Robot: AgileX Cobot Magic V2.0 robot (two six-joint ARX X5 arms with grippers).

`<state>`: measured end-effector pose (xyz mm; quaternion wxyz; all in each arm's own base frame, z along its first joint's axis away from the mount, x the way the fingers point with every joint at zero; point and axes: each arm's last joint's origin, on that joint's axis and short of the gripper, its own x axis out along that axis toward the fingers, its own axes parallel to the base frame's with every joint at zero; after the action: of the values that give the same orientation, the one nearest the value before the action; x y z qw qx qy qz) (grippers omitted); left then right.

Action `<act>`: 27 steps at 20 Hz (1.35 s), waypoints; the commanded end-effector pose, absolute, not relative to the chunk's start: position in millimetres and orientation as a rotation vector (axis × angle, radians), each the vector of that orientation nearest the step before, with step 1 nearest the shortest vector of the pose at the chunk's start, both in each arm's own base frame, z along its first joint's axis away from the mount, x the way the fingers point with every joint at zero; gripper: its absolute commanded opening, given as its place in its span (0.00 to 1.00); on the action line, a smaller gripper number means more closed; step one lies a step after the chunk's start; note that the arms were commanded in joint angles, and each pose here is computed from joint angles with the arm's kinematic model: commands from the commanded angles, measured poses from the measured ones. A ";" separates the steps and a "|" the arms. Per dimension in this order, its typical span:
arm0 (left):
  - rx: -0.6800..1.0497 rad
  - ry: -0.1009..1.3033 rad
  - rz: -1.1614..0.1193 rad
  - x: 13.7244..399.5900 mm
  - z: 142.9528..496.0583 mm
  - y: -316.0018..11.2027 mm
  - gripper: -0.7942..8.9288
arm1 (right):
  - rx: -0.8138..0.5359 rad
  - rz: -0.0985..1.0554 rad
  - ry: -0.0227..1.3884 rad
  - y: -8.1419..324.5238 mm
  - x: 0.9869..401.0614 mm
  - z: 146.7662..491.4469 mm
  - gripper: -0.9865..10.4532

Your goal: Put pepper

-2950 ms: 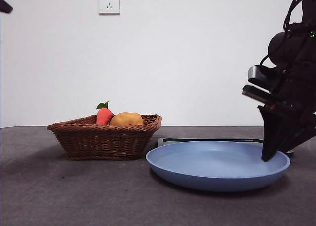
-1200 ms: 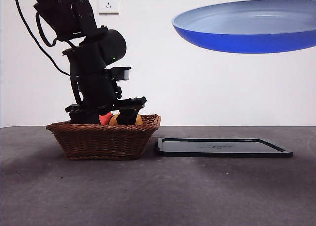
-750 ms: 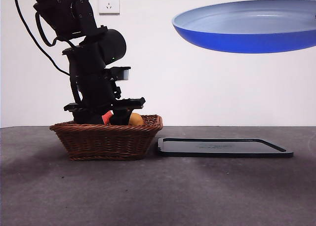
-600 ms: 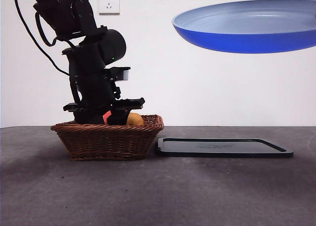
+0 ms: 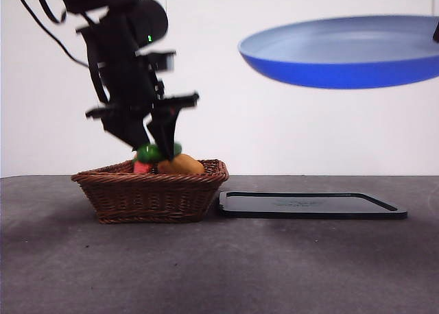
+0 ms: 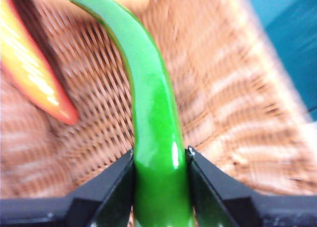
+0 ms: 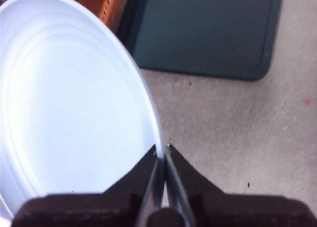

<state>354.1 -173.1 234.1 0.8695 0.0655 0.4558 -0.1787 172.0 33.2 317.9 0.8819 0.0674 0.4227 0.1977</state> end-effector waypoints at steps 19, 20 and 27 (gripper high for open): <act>0.268 0.826 -0.971 246.2 286.5 -281.4 0.24 | 0.356 0.386 1.085 49.7 272.7 245.2 0.09; 0.286 0.821 -0.967 248.2 280.2 -286.3 0.24 | 0.356 0.386 1.091 49.7 272.2 244.9 0.09; 0.366 0.808 -0.912 261.2 252.3 -299.7 0.24 | 0.358 0.382 1.105 49.6 271.0 244.2 0.09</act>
<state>260.2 -291.7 253.3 0.8058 0.1611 0.3893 -0.4161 267.7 48.6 242.1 0.8178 0.1643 0.5224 0.1770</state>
